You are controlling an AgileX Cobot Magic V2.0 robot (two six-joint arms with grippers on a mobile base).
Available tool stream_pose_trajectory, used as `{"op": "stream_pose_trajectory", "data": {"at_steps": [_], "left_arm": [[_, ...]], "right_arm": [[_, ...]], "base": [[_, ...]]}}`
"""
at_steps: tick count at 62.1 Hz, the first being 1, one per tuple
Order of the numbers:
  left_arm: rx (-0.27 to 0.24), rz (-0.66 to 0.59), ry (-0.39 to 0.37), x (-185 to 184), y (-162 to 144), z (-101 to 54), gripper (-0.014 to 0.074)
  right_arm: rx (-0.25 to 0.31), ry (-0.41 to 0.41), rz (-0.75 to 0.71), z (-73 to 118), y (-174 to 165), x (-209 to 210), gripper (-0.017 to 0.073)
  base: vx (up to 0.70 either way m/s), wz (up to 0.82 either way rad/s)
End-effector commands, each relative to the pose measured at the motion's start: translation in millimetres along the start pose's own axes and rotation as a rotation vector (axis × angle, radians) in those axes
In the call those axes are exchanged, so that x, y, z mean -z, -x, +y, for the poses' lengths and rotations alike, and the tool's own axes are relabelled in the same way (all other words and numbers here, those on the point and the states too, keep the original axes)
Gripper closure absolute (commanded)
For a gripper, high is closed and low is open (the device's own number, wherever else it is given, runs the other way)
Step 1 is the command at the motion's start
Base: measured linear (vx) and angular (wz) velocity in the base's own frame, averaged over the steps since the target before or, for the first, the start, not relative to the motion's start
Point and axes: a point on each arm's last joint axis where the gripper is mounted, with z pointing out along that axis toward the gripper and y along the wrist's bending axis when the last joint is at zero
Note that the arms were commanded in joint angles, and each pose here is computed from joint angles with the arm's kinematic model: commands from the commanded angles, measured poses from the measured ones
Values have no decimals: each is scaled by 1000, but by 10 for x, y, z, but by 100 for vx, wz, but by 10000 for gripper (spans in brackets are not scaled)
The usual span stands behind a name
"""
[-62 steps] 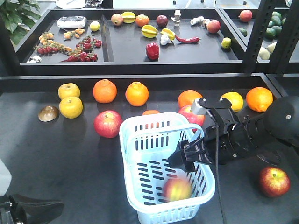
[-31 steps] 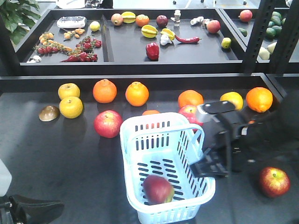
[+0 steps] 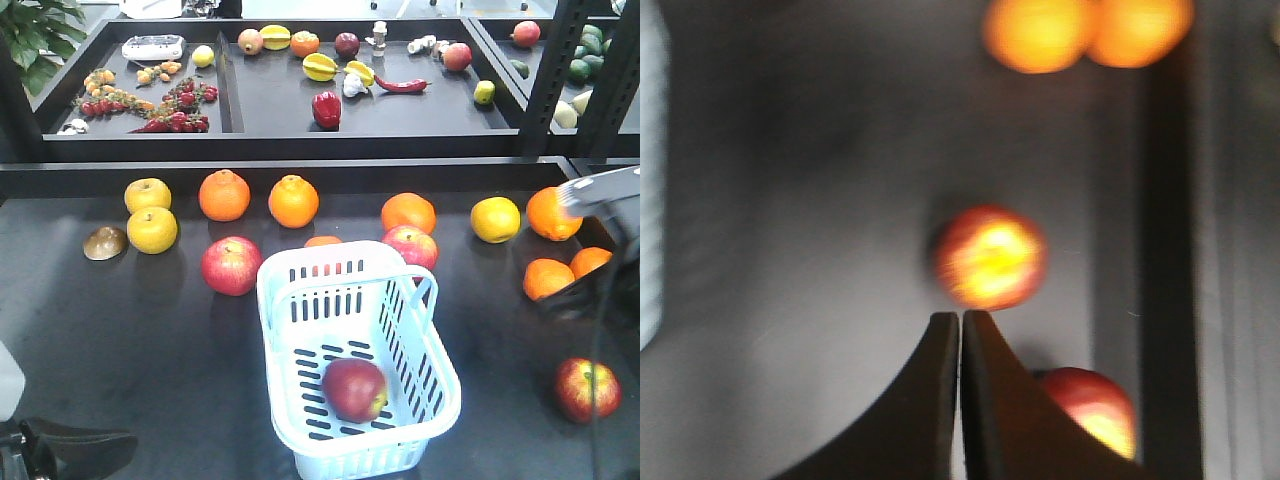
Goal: Pick three apples into basket with both arms
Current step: 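Move the right gripper to a second red apple and grasp it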
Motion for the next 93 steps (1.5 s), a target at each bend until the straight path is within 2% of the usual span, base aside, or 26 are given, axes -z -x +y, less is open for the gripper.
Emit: {"op": "stream_pose_trajectory", "data": {"at_steps": [1, 2, 5, 8, 12, 16, 24, 33, 54, 93], "left_arm": [[24, -67, 5, 38, 109, -7, 599], [24, -67, 5, 38, 109, -7, 599], [24, -67, 5, 38, 109, -7, 599], [24, -68, 6, 38, 110, -6, 599], [24, -68, 6, 38, 111, -6, 599], [24, -68, 6, 38, 111, -6, 599], [24, -68, 6, 38, 111, -6, 599], [24, -68, 6, 38, 111, -6, 599], [24, -68, 6, 38, 111, -6, 599], [24, -74, 10, 38, 116, -2, 599]], "right_arm": [[-77, -7, -50, -258, 145, -37, 529], [-106, 8, -35, -307, 146, -70, 522], [-125, 43, 0, -397, 169, -168, 486], [-168, 104, 32, -490, 205, -258, 432], [-200, 198, 54, -577, 275, -349, 335], [-218, 251, 65, -658, 321, -441, 216], [-244, 267, 109, -724, 365, -664, -24], [-233, 258, 169, -706, 356, -924, -164], [-229, 248, 323, -617, 232, -1549, -134], [-220, 276, 468, -451, 4, -2170, -92]], "base": [[0, 0], [0, 0], [0, 0], [0, 0], [0, 0], [0, 0], [0, 0], [0, 0], [0, 0], [0, 0]]}}
